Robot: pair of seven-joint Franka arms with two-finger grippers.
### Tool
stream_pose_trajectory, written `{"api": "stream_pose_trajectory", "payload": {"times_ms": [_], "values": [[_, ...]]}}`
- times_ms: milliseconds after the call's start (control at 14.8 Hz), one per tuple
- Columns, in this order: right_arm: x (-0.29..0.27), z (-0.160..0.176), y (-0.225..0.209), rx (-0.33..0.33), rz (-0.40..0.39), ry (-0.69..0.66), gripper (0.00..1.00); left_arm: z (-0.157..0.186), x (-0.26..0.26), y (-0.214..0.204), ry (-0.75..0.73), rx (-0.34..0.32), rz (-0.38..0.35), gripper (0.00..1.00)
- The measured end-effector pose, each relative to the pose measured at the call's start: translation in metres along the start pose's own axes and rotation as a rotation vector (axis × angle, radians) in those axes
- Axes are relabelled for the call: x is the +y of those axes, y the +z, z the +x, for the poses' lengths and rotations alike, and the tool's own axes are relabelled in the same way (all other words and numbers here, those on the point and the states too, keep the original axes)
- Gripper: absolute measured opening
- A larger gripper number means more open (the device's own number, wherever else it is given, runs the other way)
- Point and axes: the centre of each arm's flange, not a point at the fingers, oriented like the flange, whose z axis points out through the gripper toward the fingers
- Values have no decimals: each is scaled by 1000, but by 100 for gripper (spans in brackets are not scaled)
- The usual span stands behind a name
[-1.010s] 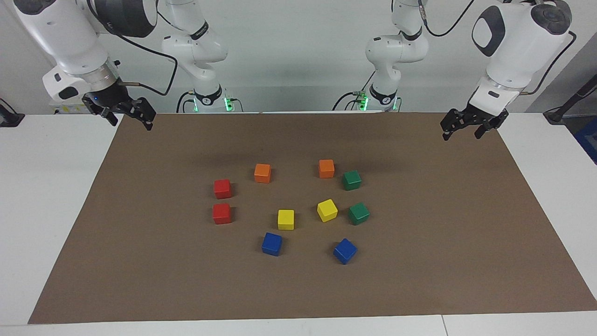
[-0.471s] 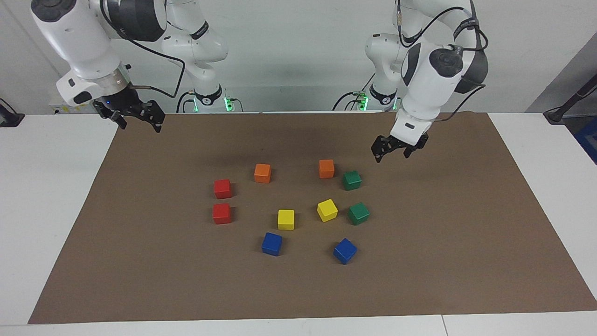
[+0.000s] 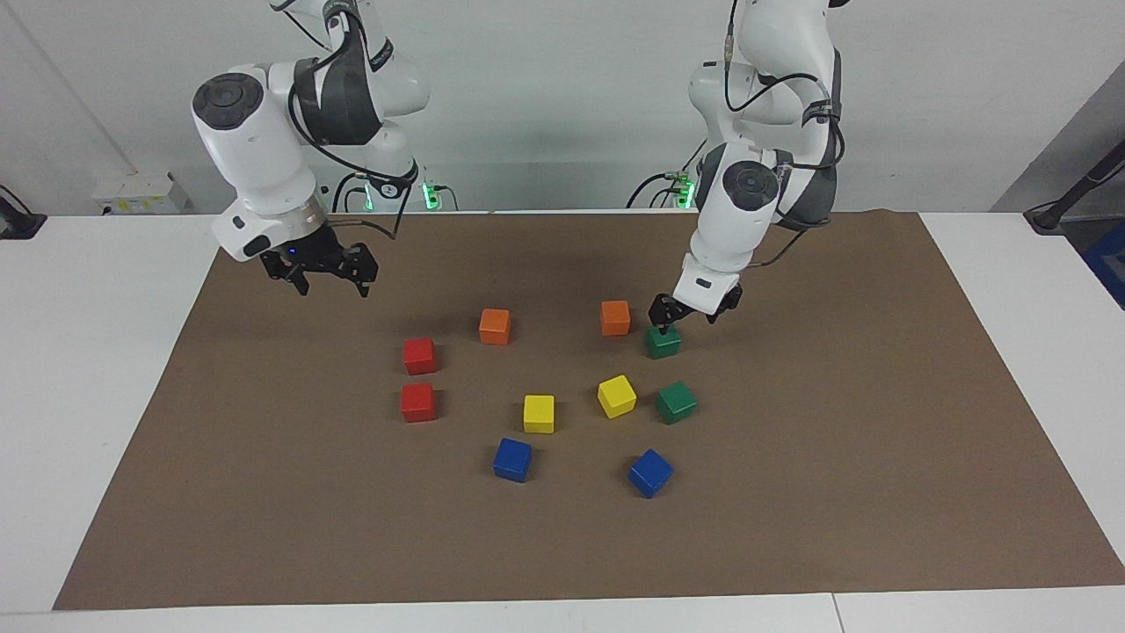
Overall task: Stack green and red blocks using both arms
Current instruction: 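Reach the left gripper to a green block while the right gripper reaches red, then grasp the green block with the left gripper while the right gripper grasps red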
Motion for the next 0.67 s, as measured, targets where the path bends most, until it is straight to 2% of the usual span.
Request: {"api": "stream_pose_trajectory", "payload": {"times_ms": [269,673], "values": [[-26,-4,44,-58,-6,13,100,-7,5,14,-70,15,-9,100],[-60,-9,101,-28,-8,-41,100,-15,25,47,-67,5,1,100]]}}
